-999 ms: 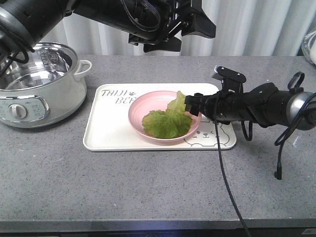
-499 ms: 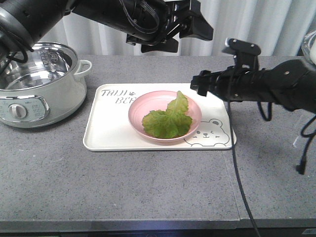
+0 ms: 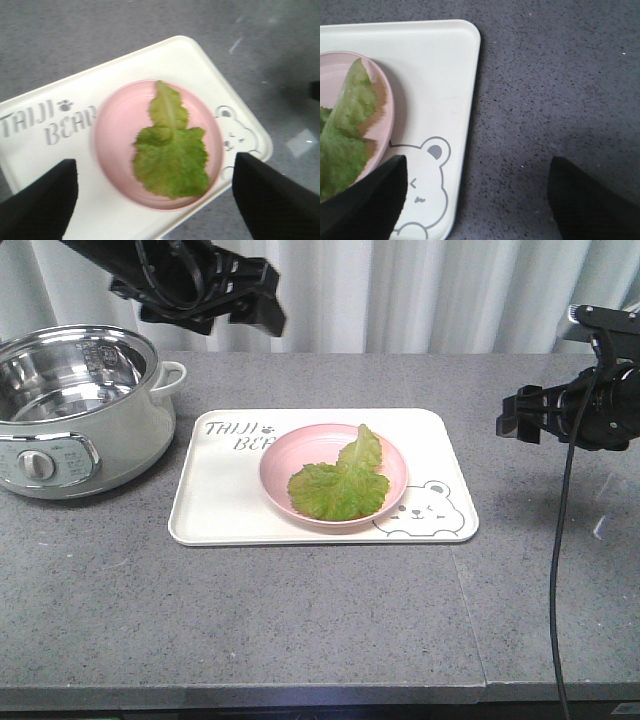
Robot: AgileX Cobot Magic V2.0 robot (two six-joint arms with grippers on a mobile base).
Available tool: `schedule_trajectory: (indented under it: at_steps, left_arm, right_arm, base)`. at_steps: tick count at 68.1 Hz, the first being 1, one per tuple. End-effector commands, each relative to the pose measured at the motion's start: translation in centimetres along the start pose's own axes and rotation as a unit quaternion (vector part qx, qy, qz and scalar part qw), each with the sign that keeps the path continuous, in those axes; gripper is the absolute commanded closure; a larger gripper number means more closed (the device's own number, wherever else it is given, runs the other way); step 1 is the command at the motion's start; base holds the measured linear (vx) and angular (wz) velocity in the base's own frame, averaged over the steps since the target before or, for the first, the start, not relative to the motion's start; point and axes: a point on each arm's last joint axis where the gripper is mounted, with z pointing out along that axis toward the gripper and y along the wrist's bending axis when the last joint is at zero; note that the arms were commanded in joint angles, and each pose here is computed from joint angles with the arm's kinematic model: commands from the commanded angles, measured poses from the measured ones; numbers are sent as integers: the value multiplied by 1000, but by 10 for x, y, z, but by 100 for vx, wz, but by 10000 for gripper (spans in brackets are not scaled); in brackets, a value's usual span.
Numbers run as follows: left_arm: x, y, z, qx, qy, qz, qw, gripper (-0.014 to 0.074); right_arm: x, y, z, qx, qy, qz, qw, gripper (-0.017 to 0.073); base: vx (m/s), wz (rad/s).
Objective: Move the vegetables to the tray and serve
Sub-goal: 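Lower both grippers to the tray's short edges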
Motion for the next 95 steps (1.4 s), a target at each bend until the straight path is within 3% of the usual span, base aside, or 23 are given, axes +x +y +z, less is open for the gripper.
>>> schedule_trajectory:
  at_steps: [1,13,25,40,57,95]
  left_arm:
    - [-5,0,-35,-38,-42,-2,998,1]
    - [-3,10,-30,-89,-34,-5,995,1]
    - [20,22,4,-104,39,-18,994,26]
    - [46,34,34,-130,106,-45,985,74]
    - [63,47,49,-180,139,-65,972,92]
    - [81,54,75,-180,133,-89,971,92]
  right_arm:
    - [-13,4,-23,21,-45,-15,999,-1]
    - [-10,17,-20,33,-35,-41,998,-1]
    - [-9,24,-18,51,-31,-61,996,-1]
    - [-7,23,-18,52,-20,-54,997,-1]
    - [-6,22,-13,52,-14,-53,997,-1]
    - [-2,18,14,51,6,-44,998,-1]
  base:
    - [0,0]
    - [0,0]
    - [0,0]
    - [0,0]
    - [0,0]
    - [0,0]
